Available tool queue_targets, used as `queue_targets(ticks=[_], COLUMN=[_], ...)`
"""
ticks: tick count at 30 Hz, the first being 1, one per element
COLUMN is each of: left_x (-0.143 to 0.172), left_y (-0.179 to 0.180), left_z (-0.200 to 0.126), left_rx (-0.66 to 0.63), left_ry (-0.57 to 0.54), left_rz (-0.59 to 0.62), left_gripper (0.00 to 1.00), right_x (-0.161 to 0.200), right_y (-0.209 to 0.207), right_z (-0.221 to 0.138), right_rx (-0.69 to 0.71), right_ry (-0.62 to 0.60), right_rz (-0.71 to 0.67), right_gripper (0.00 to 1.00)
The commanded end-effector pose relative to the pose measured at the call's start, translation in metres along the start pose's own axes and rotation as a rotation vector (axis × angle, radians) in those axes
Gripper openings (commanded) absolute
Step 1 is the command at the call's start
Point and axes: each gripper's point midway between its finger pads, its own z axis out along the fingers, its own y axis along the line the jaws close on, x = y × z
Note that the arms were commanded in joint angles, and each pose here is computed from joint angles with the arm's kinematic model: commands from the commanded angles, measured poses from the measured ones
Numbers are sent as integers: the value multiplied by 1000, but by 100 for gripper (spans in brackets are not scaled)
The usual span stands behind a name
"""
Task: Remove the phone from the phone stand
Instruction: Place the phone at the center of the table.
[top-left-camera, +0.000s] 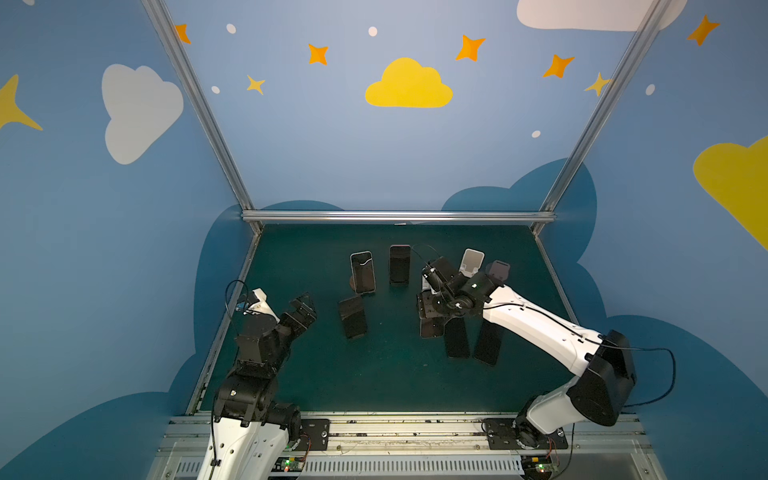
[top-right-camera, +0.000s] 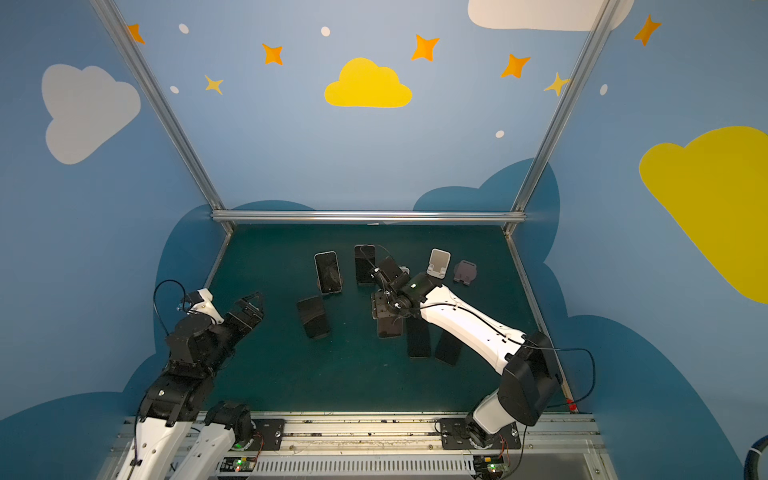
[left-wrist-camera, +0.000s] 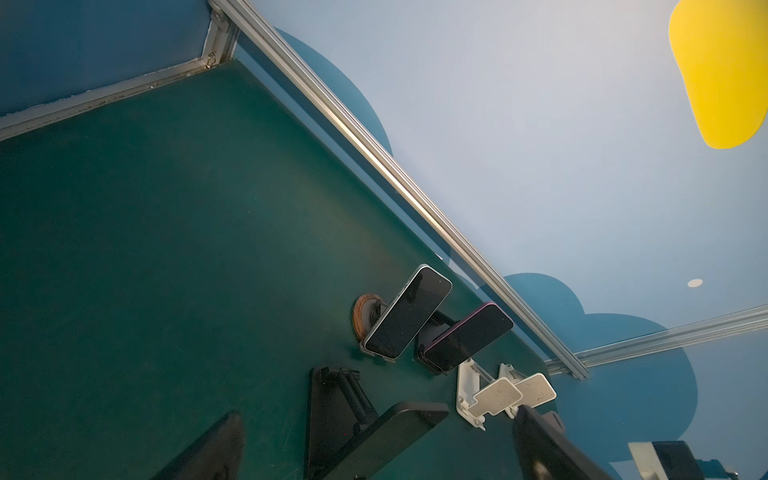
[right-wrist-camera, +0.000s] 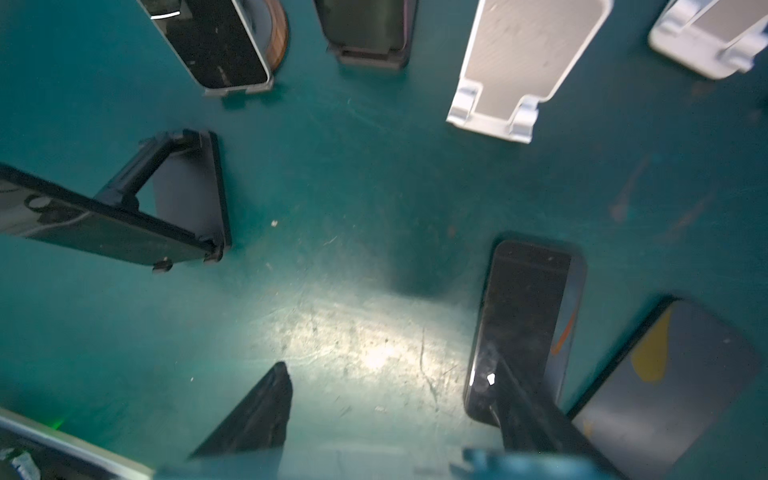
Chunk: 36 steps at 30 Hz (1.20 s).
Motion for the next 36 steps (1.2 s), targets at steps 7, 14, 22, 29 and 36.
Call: queue_targets(ticks=[7,14,22,29,36], left_x=[1,1,1,1,0], left_y=[-3,-2,1,0,1], left_z=[-1,0,0,0,-2], left_rx=[16,11,-2,2,1], left_ry=[0,0,-2,-1,-7], left_rz=[12,12,15,14,11], left_gripper=[100,100,100,100,100], right_x=[31,51,64,72,74], right_y=[12,16,15,5,2], right_z=[29,64,91,104,112], right_rx=[1,-14,-9,13,28], right_ry=[135,243,311,361,395], right_rz=[11,20,9,17,11], right_gripper=[71,71,71,72,72])
